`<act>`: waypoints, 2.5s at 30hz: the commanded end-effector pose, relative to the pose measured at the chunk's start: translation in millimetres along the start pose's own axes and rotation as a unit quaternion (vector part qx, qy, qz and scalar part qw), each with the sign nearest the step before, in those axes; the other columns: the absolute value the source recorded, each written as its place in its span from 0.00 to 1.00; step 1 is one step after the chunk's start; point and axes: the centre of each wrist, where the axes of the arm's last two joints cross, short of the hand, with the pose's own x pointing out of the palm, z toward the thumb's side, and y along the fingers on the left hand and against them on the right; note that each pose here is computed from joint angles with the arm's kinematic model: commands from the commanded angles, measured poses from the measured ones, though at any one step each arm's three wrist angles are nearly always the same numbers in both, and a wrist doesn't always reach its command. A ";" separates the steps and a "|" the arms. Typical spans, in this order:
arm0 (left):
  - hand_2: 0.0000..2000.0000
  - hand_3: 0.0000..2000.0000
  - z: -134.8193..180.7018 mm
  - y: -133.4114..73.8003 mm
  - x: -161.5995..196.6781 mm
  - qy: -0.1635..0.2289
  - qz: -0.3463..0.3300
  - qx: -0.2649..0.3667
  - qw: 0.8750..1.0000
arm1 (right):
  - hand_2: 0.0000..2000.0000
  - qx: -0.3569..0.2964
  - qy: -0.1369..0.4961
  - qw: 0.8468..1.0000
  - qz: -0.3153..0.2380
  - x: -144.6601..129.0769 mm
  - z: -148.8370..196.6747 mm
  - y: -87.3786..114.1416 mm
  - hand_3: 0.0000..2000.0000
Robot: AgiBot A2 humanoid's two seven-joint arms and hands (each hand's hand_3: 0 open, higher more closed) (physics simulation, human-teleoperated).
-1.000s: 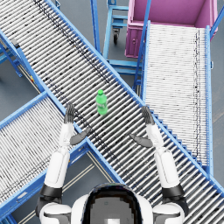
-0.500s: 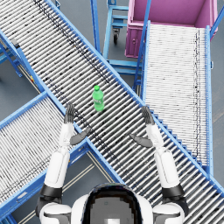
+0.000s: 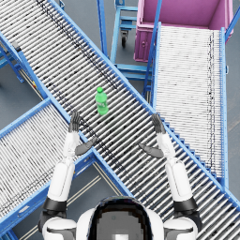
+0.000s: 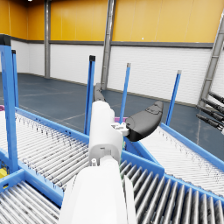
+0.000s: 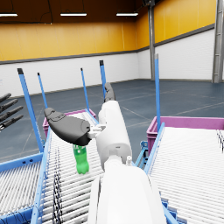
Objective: Pick up the oil and place it on the left assembly line, put the cola on the right, and keep Sprite still
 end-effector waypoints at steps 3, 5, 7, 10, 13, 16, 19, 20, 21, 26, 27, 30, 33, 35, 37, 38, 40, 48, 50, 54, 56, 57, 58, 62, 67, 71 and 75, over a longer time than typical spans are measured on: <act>0.00 0.00 0.0 0.0 0.0 0.000 0.000 0.000 1.000 | 0.00 0.000 0.000 1.000 0.000 0.0 0.0 0.0 0.00; 0.00 0.00 0.0 0.0 0.0 0.000 0.000 0.000 1.000 | 0.00 0.000 0.000 1.000 0.000 0.0 0.0 0.0 0.00; 0.00 0.00 0.0 0.0 0.0 0.000 0.000 0.000 1.000 | 0.00 0.000 0.000 1.000 0.000 0.0 0.0 0.0 0.00; 0.00 0.00 0.0 0.0 0.0 0.000 0.000 0.000 1.000 | 0.00 0.000 0.000 1.000 0.000 0.0 0.0 0.0 0.00; 0.00 0.00 0.0 0.0 0.0 0.000 0.000 0.000 1.000 | 0.00 0.000 0.000 1.000 0.000 0.0 0.0 0.0 0.00; 0.00 0.00 0.0 0.0 0.0 0.000 0.000 0.000 1.000 | 0.00 0.000 0.000 1.000 0.000 0.0 0.0 0.0 0.00; 0.00 0.00 0.0 0.0 0.0 0.000 0.000 0.000 1.000 | 0.00 0.000 0.000 1.000 0.000 0.0 0.0 0.0 0.00; 0.00 0.00 0.0 0.0 0.0 0.000 0.000 0.000 1.000 | 0.00 0.000 0.000 1.000 0.000 0.0 0.0 0.0 0.00; 0.00 0.00 0.0 0.0 0.0 0.000 0.000 0.000 1.000 | 0.00 0.000 0.000 1.000 0.000 0.0 0.0 0.0 0.00; 0.00 0.00 0.0 0.0 0.0 0.000 0.000 0.000 1.000 | 0.00 0.000 0.000 1.000 0.000 0.0 0.0 0.0 0.00; 0.00 0.00 0.0 0.0 0.0 0.000 0.000 0.000 1.000 | 0.00 0.000 0.000 1.000 0.000 0.0 0.0 0.0 0.00; 0.00 0.00 0.0 0.0 0.0 0.000 0.000 0.000 1.000 | 0.00 0.000 0.000 1.000 0.000 0.0 0.0 0.0 0.00; 0.00 0.00 0.0 0.0 0.0 0.000 0.000 0.000 1.000 | 0.00 0.000 0.000 1.000 0.000 0.0 0.0 0.0 0.00; 0.00 0.00 0.0 0.0 0.0 0.000 0.000 0.000 1.000 | 0.00 0.000 0.000 1.000 0.000 0.0 0.0 0.0 0.00; 0.00 0.00 0.0 0.0 0.0 0.000 0.000 0.000 1.000 | 0.00 0.000 0.000 1.000 0.000 0.0 0.0 0.0 0.00; 0.00 0.00 0.0 0.0 0.0 0.000 0.000 0.000 1.000 | 0.00 0.000 0.000 1.000 0.000 0.0 0.0 0.0 0.00; 0.00 0.00 0.0 0.0 0.0 0.000 0.000 0.000 1.000 | 0.00 0.000 0.000 1.000 0.000 0.0 0.0 0.0 0.00; 0.00 0.00 0.0 0.0 0.0 0.000 0.000 0.000 1.000 | 0.00 0.000 0.000 1.000 0.000 0.0 0.0 0.0 0.00; 0.00 0.00 0.0 0.0 0.0 0.000 0.000 0.000 1.000 | 0.00 0.000 0.000 1.000 0.000 0.0 0.0 0.0 0.00; 0.00 0.00 0.0 0.0 0.0 0.000 0.000 0.000 1.000 | 0.00 0.000 0.000 1.000 0.000 0.0 0.0 0.0 0.00; 0.00 0.00 0.0 0.0 0.0 0.000 0.000 0.000 1.000 | 0.00 0.000 0.000 1.000 0.000 0.0 0.0 0.0 0.00; 0.00 0.00 0.0 0.0 0.0 0.000 0.000 0.000 1.000 | 0.00 0.000 0.000 1.000 0.000 0.0 0.0 0.0 0.00; 0.00 0.00 0.0 0.0 0.0 0.000 0.000 0.000 1.000 | 0.00 0.000 0.000 1.000 0.000 0.0 0.0 0.0 0.00; 0.00 0.00 0.0 0.0 0.0 0.000 0.000 0.000 1.000 | 0.00 0.000 0.000 1.000 0.000 0.0 0.0 0.0 0.00; 0.00 0.00 0.0 0.0 0.0 0.000 0.000 0.000 1.000 | 0.00 0.000 0.000 1.000 0.000 0.0 0.0 0.0 0.00; 0.00 0.00 0.0 0.0 0.0 0.000 0.000 0.000 1.000 | 0.00 0.000 0.000 1.000 0.000 0.0 0.0 0.0 0.00; 0.00 0.00 0.0 0.0 0.0 0.000 0.000 0.000 1.000 | 0.00 0.000 0.000 1.000 0.000 0.0 0.0 0.0 0.00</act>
